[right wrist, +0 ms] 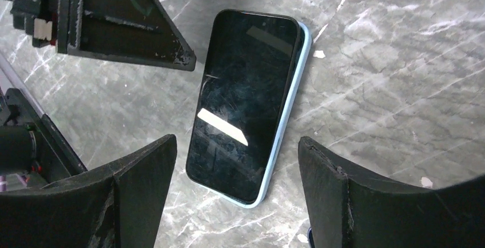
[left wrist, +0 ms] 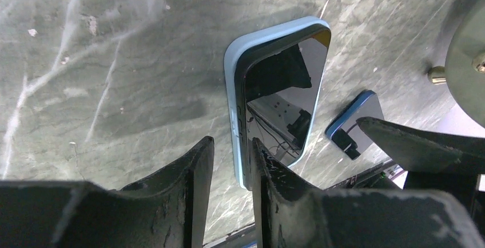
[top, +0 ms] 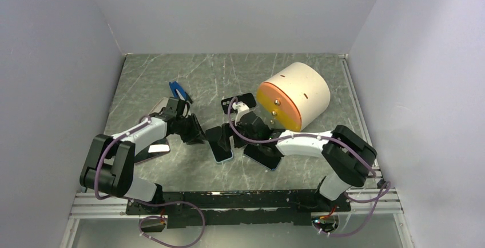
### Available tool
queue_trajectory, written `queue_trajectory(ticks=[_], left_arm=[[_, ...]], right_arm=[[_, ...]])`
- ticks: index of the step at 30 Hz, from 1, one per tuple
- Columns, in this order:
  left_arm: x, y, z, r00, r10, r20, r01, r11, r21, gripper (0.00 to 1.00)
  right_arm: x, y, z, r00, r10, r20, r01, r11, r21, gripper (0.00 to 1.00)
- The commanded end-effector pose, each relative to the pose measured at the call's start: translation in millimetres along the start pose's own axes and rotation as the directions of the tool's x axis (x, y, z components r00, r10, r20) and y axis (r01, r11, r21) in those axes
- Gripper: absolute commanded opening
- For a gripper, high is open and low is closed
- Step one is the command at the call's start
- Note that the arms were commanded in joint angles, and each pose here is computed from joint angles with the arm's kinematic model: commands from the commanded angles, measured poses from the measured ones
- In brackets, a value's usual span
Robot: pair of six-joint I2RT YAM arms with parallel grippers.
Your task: Put the phone into the phone case
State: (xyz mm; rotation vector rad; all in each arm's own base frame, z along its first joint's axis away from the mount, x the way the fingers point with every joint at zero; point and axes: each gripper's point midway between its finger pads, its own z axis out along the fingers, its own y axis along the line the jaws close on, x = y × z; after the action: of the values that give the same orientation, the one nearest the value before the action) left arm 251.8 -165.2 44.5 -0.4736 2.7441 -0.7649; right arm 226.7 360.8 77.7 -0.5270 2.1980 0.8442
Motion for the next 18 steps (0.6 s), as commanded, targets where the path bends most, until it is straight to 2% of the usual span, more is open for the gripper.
queue_trajectory(ticks=[1,18], left_arm=[[-1.9,-16.2,-1.9,0.999,0.027,0.018,-0.028,0.996,0.088,0.35],[9.7,-7.3,17.1,0.999,0.007,-0.035,-0.004,0.995,0.102,0.21]], right_arm=[[0.0,10.8,5.7,0.996,0.089,-0.002,-0.089,0.994,-0.061,0.82],[15.6,0.0,30.3,0.985,0.157,-0.066,-0.158,0.987,-0.005,0.85]])
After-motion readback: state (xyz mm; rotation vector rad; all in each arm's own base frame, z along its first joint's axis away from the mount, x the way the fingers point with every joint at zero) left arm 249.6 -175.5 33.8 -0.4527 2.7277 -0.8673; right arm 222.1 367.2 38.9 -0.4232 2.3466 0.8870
